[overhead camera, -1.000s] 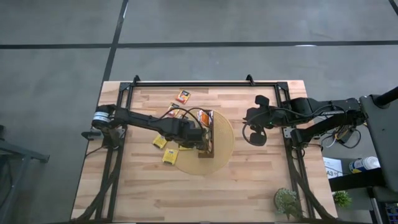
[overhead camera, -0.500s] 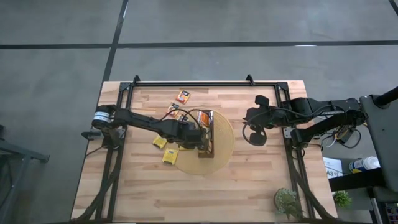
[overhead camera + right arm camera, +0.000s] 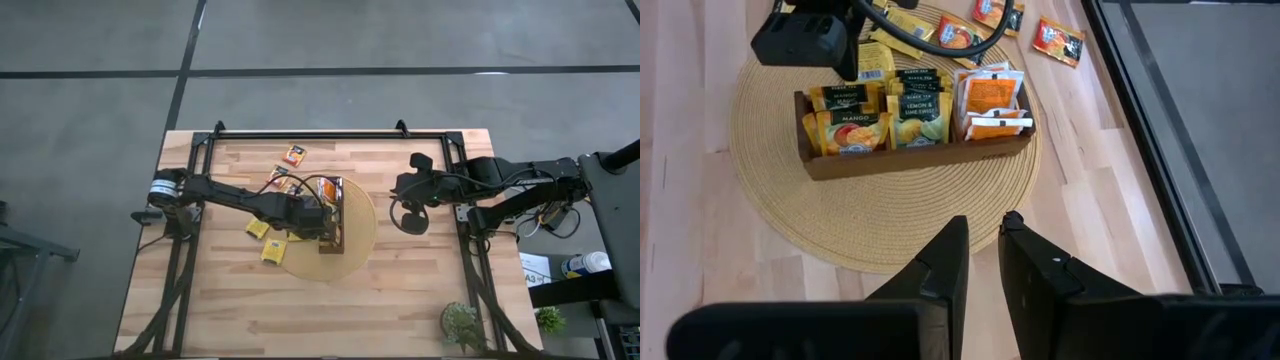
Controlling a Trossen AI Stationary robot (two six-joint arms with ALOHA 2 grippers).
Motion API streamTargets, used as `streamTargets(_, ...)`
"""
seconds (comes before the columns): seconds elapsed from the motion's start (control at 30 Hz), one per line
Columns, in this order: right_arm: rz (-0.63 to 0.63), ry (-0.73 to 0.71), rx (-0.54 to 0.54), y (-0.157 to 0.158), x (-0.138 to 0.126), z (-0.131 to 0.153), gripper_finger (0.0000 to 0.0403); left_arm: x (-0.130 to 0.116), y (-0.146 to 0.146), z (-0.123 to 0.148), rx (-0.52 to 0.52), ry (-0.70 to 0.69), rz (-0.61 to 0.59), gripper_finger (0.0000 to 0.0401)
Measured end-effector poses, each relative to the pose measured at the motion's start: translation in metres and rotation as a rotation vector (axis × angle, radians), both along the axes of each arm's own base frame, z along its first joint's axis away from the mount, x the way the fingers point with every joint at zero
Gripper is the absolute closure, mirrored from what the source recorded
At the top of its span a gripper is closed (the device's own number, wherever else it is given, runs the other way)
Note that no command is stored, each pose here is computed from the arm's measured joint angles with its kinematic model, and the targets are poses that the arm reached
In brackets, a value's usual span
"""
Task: Pick & Place Tea
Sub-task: Adjust the orange tea bags in the wooden organizer
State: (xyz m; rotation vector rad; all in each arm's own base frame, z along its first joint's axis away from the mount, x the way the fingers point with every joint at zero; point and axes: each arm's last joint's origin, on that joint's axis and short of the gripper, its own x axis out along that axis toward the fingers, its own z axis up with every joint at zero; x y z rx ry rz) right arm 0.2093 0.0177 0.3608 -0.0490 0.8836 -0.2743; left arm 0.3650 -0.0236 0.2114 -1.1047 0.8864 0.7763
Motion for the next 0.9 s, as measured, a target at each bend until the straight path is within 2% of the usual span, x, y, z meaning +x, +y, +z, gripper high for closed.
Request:
streamTargets(0.37, 0.000, 0.001, 0.000, 0.000, 0.000, 0.000, 0.0346, 0.004, 0.000, 0.002, 0.005, -0.046, 0.003, 0.0401)
streamTargets(0.9, 0.003, 0.002, -0.002, 0.000, 0.000, 0.000, 0.0346, 0.015, 0.000, 0.009, 0.019, -0.182, -0.003, 0.0401)
